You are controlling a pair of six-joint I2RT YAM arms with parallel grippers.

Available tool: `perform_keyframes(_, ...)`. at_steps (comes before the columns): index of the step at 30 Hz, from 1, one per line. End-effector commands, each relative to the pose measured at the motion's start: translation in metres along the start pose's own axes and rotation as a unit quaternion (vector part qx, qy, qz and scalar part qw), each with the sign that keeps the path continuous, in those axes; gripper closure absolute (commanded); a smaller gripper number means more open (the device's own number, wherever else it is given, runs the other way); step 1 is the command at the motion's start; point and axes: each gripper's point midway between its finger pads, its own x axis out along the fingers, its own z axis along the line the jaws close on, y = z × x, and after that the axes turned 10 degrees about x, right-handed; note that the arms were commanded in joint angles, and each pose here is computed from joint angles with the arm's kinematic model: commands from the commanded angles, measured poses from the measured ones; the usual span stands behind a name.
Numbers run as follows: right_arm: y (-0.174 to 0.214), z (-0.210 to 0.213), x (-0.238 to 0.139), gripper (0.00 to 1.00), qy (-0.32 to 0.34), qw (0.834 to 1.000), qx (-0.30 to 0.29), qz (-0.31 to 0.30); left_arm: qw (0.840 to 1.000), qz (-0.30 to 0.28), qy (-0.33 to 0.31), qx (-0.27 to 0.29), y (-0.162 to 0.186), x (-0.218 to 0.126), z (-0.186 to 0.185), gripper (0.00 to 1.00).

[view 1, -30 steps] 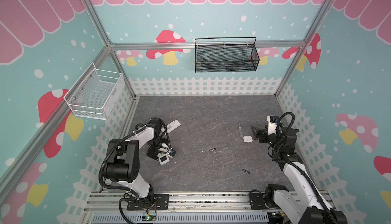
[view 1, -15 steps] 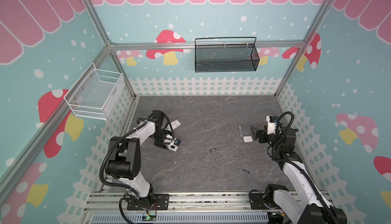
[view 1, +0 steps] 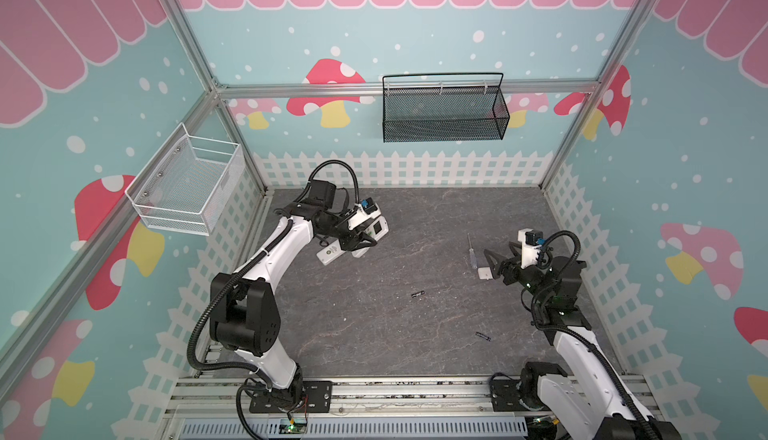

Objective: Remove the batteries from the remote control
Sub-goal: 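Lift the green-button remote with the left gripper while the right gripper approaches it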

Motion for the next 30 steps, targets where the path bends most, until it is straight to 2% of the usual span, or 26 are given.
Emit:
perform_keyframes(1, -0.022, 0.03, 0.005, 0.14, -0.054, 0.998, -0.034, -0.028, 0.983, -0.116, 0.011, -0.145, -0.057, -0.008, 0.009, 0.53)
perform_keyframes(6, -0.019, 0.068, 0.019, 0.14, -0.099, 0.993, -0.055, -0.014, 0.95, -0.174, 0.029, -0.257, -0.083, -0.007, 0.025, 0.55)
perform_keyframes(9, -0.014, 0.084, 0.022, 0.15, -0.131, 0.99, -0.05, -0.007, 0.938, -0.214, 0.047, -0.269, -0.094, -0.003, 0.018, 0.55)
perform_keyframes(13, -0.008, 0.105, 0.029, 0.17, -0.171, 0.985, 0.004, -0.004, 0.913, -0.269, 0.069, -0.299, -0.108, -0.003, 0.011, 0.55)
perform_keyframes(17, -0.011, 0.128, 0.044, 0.18, -0.175, 0.984, 0.02, 0.0, 0.898, -0.278, 0.06, -0.337, -0.104, 0.0, 0.011, 0.55)
perform_keyframes(22, -0.006, 0.154, 0.069, 0.2, -0.152, 0.988, 0.005, -0.01, 0.893, -0.252, 0.04, -0.371, -0.089, 0.014, 0.014, 0.56)
perform_keyframes(25, 0.002, 0.161, 0.091, 0.23, -0.132, 0.991, 0.012, -0.004, 0.885, -0.266, 0.039, -0.38, -0.087, 0.019, 0.012, 0.55)
perform_keyframes(30, 0.014, 0.179, 0.128, 0.27, -0.126, 0.992, 0.005, 0.021, 0.884, -0.263, 0.045, -0.383, -0.09, 0.024, 0.006, 0.55)
